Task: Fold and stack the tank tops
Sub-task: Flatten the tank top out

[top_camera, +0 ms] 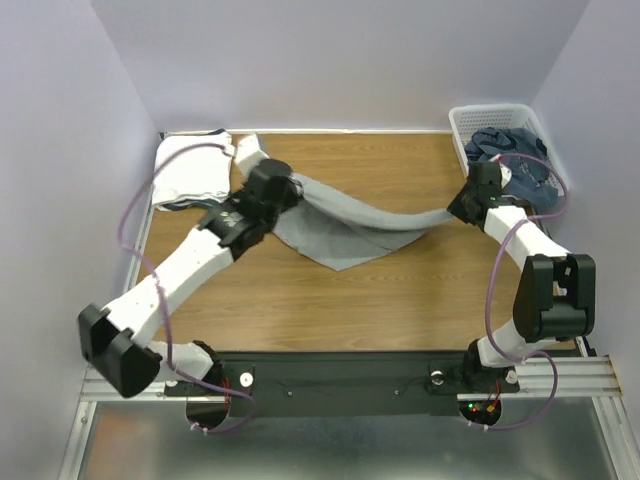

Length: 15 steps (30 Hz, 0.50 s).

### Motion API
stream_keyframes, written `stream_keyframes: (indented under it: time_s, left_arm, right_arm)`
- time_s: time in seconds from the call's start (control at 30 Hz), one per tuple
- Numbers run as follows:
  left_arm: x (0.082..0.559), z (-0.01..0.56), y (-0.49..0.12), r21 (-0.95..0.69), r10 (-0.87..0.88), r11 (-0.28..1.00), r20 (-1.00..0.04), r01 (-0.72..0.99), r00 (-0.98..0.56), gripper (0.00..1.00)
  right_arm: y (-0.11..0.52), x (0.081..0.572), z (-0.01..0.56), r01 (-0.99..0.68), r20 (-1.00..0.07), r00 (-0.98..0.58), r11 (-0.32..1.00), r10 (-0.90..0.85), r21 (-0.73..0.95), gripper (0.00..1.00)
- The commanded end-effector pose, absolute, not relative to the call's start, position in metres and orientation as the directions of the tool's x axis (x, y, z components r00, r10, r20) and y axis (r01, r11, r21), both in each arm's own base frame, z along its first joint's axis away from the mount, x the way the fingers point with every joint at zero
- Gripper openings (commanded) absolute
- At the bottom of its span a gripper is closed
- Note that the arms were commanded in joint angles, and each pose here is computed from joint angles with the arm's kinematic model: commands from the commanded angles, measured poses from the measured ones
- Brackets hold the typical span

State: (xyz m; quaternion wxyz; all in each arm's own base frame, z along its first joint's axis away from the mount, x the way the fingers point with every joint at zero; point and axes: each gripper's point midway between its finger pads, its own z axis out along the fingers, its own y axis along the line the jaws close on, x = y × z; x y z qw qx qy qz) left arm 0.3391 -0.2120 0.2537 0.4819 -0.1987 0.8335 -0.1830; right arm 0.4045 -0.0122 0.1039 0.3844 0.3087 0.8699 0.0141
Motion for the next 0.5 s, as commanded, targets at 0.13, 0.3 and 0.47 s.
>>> stream_keyframes:
  time_s: [0.13,0.3,0.47]
  left_arm:
    - [0.345,0.481,-0.131,-0.610,-0.611,0.792,-0.792,0.016,0.010,0.00]
    - [0.324,0.588,-0.106,-0.630,-0.644,0.764,-0.730,0.142,0.229,0.00]
    - [0.296,0.665,-0.083,-0.628,-0.657,0.747,-0.647,0.219,0.386,0.00]
  right_arm:
    - [-0.005,0.455,0.326,0.257,-0.772,-0.187,0.789,0.607,0.558,0.00]
    - [-0.008,0.445,0.471,0.086,-0.781,0.045,0.776,0.623,0.625,0.00]
    - [-0.001,0.406,0.595,-0.107,-0.739,0.241,0.774,0.630,0.624,0.00]
